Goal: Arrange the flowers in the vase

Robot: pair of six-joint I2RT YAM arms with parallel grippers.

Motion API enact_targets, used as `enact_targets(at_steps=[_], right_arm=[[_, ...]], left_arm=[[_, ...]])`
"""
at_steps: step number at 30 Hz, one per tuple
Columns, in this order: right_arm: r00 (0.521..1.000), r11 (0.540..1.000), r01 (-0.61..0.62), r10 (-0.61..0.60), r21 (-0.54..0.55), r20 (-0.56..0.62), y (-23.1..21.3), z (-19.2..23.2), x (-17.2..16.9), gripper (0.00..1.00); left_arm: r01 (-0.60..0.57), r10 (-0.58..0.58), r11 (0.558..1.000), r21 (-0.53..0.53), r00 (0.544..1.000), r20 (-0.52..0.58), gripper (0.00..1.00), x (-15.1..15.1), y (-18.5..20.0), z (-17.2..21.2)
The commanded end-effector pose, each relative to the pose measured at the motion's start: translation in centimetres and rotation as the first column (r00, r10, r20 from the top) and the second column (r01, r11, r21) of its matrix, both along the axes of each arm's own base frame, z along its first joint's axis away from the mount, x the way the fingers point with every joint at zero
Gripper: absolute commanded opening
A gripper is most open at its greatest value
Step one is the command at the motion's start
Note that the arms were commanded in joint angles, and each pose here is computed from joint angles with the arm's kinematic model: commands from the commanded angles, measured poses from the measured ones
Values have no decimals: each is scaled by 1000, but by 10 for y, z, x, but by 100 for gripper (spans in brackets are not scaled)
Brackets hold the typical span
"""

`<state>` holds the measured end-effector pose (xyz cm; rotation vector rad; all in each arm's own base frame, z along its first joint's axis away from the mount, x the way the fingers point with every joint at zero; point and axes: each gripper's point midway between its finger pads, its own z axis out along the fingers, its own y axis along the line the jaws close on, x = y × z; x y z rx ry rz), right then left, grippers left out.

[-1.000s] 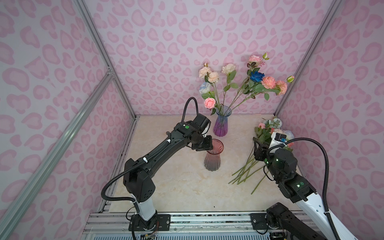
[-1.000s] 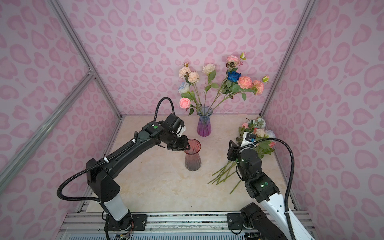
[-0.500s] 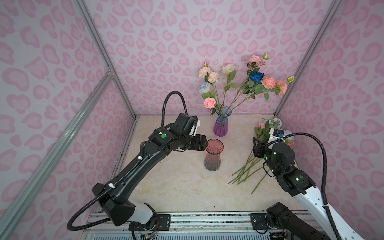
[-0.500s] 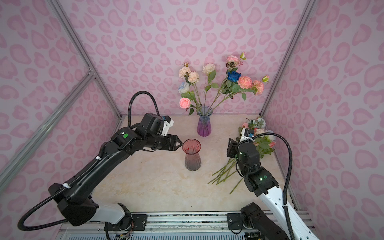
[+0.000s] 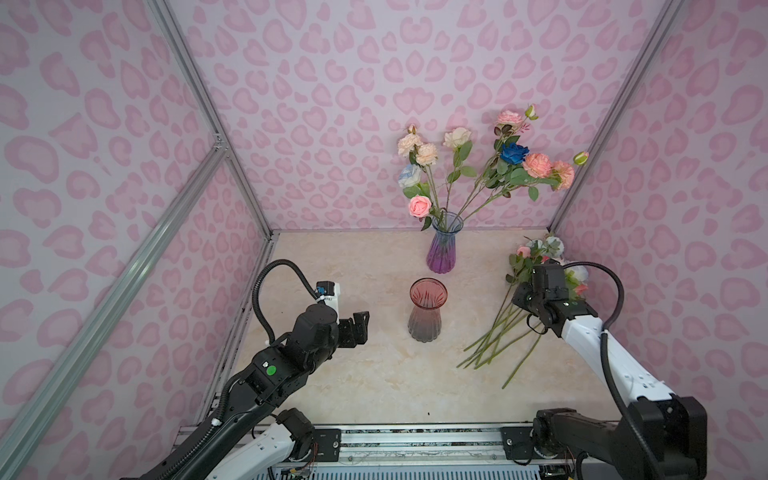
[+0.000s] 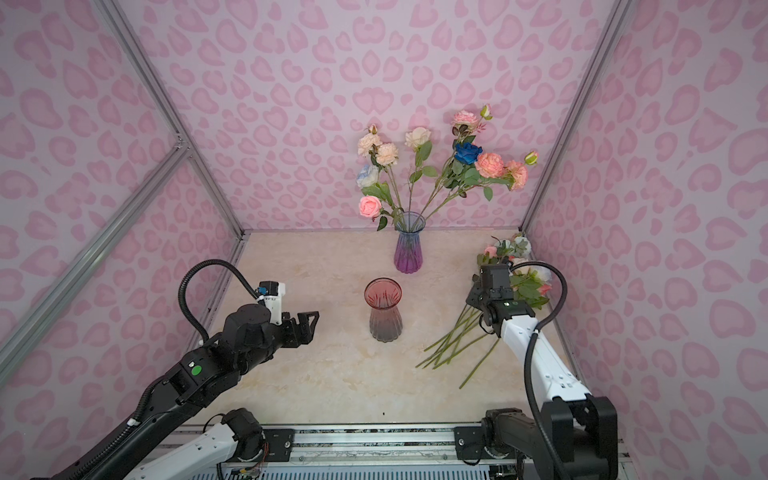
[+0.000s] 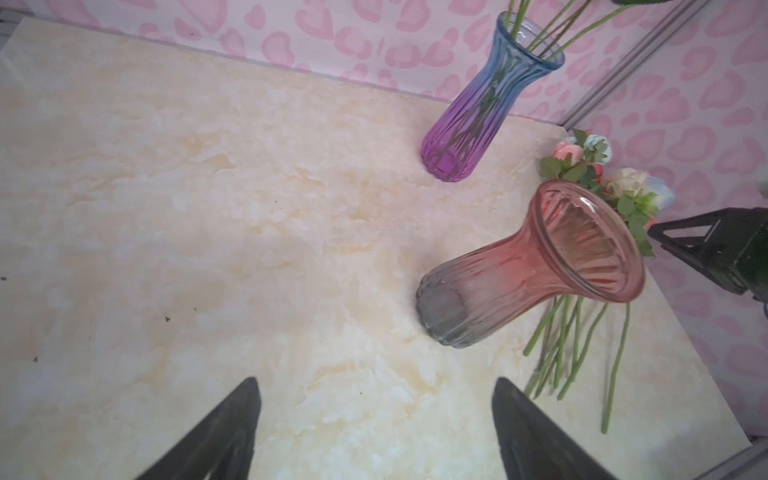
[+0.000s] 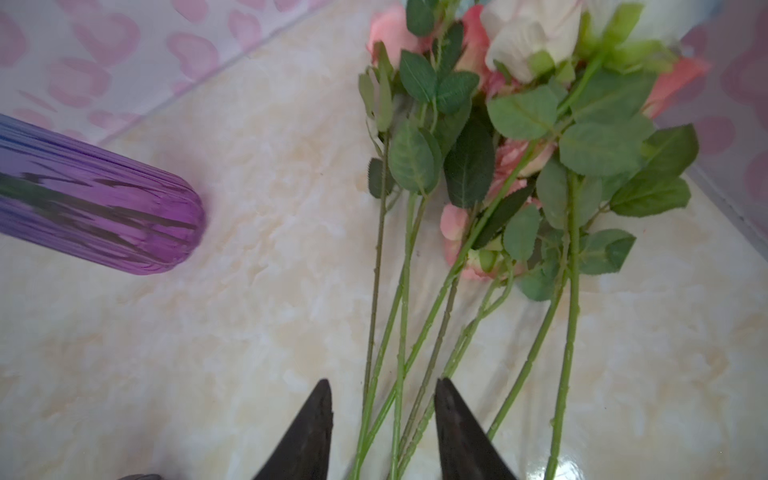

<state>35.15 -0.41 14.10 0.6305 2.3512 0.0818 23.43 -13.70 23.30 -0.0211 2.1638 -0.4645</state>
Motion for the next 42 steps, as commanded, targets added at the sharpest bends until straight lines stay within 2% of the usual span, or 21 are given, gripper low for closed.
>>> enact_targets(at_steps=[1, 4, 7, 19, 22, 27, 34, 42], right_arm=[[995, 999, -11, 16, 49, -94, -2, -25, 17, 41], [978, 997, -40, 52, 61, -201, 0, -52, 33, 33], [971, 999, 37, -27, 38, -237, -16, -73, 43, 27], [951, 998, 57, -56, -8, -303, -27, -99, 57, 20], [951, 998, 55, -61, -28, -303, -31, -98, 58, 20], [954, 998, 47, -57, -40, -293, -32, -94, 57, 6], [959, 999, 43, -51, -33, -278, -32, -93, 56, 2], [984, 999, 5, -12, -39, -178, -14, -43, 53, 1]], left_arm=[[-79, 82, 993, -84, 996, 26, 89, 11, 1, -1], [-66, 66, 995, -80, 998, -9, 89, 10, -4, -15], [-58, 57, 996, -65, 998, -15, 89, 11, -5, -19], [-23, 23, 999, -37, 1000, -20, 90, 23, -16, -24], [-7, 5, 998, -58, 999, -40, 90, 25, -23, -28], [16, -21, 997, -78, 998, -60, 90, 29, -33, -30], [26, -31, 997, -79, 997, -63, 89, 32, -35, -30], [30, -37, 994, -102, 997, -64, 89, 29, -35, -26]])
